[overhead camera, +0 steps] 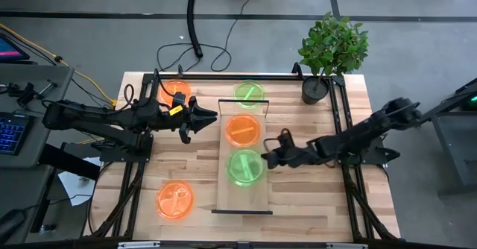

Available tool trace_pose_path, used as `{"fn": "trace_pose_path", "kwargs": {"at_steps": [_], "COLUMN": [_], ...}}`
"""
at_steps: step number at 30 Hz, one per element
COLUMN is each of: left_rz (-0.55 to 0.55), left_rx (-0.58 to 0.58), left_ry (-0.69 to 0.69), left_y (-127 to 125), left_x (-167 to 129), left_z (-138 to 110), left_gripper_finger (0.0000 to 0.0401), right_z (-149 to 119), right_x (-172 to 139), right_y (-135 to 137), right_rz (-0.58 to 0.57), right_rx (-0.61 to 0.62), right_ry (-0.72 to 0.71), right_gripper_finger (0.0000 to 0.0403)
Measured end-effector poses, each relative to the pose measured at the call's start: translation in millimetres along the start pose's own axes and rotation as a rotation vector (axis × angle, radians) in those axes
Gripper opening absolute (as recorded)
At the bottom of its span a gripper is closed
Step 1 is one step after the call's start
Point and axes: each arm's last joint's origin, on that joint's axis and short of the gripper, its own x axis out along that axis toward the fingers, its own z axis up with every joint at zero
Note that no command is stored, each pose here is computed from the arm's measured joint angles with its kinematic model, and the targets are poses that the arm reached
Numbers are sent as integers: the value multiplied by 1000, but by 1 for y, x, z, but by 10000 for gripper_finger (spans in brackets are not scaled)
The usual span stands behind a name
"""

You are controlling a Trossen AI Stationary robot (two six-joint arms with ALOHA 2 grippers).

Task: Place and stack plates onto a shelf
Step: Stack the bottom green plate on top of the green plate on the shelf

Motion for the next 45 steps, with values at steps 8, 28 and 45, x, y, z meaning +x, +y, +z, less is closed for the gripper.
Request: {"fn": "trace_pose_path", "kwargs": {"at_steps": [8, 28, 45], "left_rz": [0, -5, -5], "left_rx": [0, 15, 14], "left_ry": [1, -7, -7], "left_y": [0, 0, 0], "left_x": [0, 0, 0], "left_z": [0, 1, 1], "left_gripper_finger": [106, 106, 106], "right_z": [-4, -9, -2], "right_x": [15, 23, 15], "right_y": [13, 23, 34], "right_rz": [-177, -157, -63], "right_rx": [-61, -141, -223], "right_ry": [12, 110, 128], "right_gripper_finger": [0, 4, 219]}}
